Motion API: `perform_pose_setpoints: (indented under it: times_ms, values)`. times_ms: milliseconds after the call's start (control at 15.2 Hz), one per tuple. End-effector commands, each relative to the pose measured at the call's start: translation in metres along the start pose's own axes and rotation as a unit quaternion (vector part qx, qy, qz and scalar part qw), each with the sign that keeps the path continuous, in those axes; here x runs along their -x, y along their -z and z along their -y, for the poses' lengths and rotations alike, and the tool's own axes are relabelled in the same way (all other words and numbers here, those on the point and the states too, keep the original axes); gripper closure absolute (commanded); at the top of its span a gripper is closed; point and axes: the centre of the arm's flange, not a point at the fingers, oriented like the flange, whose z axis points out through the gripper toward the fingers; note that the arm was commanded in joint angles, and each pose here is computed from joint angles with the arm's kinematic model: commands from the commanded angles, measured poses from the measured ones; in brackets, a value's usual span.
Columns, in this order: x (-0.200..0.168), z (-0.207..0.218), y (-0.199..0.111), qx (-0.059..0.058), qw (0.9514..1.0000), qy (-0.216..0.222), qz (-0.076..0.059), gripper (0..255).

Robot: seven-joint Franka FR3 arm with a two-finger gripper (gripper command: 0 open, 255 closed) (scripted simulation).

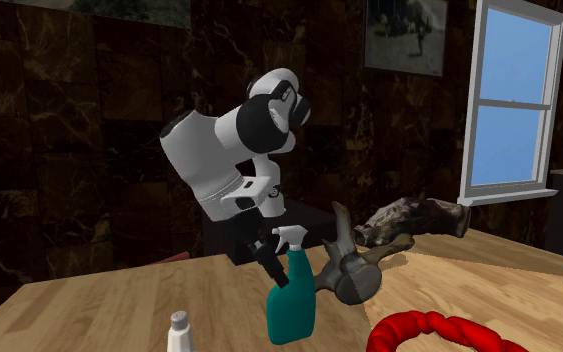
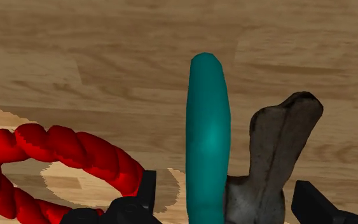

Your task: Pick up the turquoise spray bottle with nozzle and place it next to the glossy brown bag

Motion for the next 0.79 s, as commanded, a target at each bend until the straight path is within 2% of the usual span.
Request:
perform_pose_setpoints:
  times_ms: [0,396,726]
  values:
    - [0.002,-0.007,-0.008,-0.001,1.0000,0.007,-0.004,0]
    - [0.002,-0.006,-0.042,-0.001,1.0000,0.007,-0.004,0]
    - [0.002,-0.006,-0.042,-0.001,1.0000,0.007,-0.004,0]
